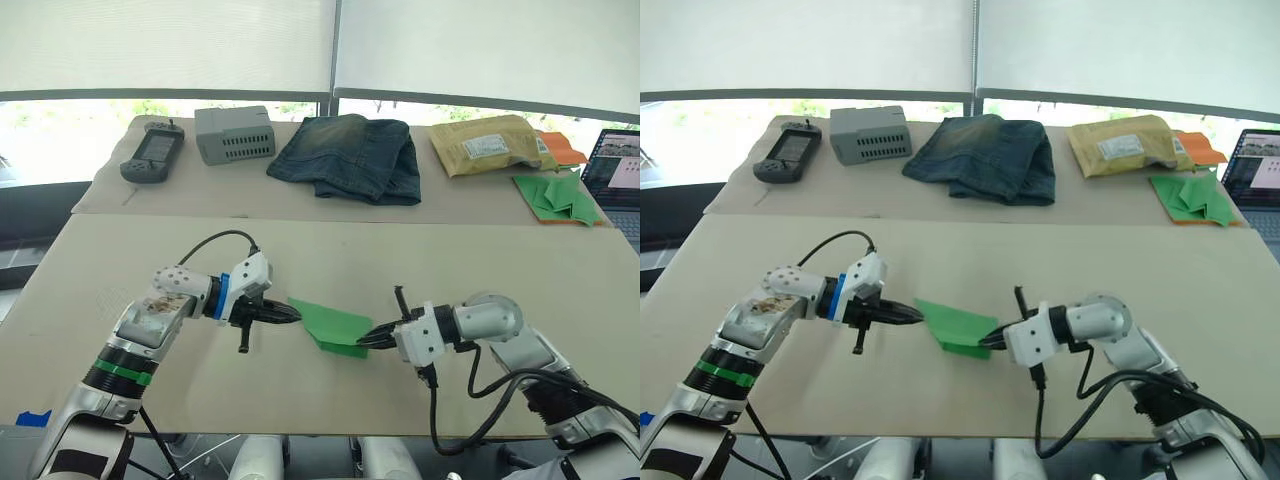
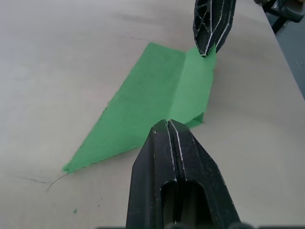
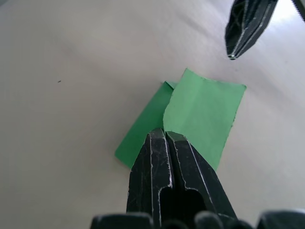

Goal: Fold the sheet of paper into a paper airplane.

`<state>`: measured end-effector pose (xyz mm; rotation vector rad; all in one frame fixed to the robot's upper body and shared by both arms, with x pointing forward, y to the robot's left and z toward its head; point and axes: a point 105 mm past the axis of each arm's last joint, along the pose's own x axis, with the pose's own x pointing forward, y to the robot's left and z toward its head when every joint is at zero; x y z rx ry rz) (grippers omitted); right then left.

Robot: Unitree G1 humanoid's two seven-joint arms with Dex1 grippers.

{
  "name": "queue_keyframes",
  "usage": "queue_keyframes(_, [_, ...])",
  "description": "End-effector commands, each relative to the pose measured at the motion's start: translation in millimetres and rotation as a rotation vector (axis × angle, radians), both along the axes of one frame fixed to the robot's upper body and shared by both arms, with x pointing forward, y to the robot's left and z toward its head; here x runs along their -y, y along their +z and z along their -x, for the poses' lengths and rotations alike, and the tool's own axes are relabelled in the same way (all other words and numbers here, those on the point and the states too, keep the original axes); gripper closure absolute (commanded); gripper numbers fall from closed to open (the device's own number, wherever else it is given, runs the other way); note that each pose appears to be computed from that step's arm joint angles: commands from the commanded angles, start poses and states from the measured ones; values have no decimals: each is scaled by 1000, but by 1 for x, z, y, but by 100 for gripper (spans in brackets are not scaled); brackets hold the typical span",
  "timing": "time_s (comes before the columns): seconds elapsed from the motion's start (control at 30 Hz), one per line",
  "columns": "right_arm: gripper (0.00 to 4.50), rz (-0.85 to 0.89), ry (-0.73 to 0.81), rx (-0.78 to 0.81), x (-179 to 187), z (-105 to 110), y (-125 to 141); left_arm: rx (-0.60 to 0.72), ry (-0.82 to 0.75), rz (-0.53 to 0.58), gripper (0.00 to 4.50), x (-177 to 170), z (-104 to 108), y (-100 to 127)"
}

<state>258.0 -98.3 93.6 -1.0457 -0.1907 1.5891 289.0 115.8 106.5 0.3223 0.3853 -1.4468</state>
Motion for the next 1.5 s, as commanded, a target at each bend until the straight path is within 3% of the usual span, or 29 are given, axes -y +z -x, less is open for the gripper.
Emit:
queue_keyframes(0.03, [446,11,58,46,1,4,6,26,-25,18,450,6,-2,8])
queue_keyframes(0.47, [446,27,189,96,-1,13,18,51,-134,-48,450,25,1,-11])
queue_keyframes(0.77, [446,91,238,149,-1,-10,21,66,-125,-59,450,23,-2,-12])
queue_keyframes(1.0, [446,89,240,117,1,-5,15,66,-84,-74,450,15,-1,-19])
queue_keyframes(1.3, [446,110,224,91,4,-5,7,99,-26,-5,450,22,-18,-5])
queue_keyframes(1.5, [446,110,207,88,6,-7,6,107,-65,-98,450,29,-14,-29])
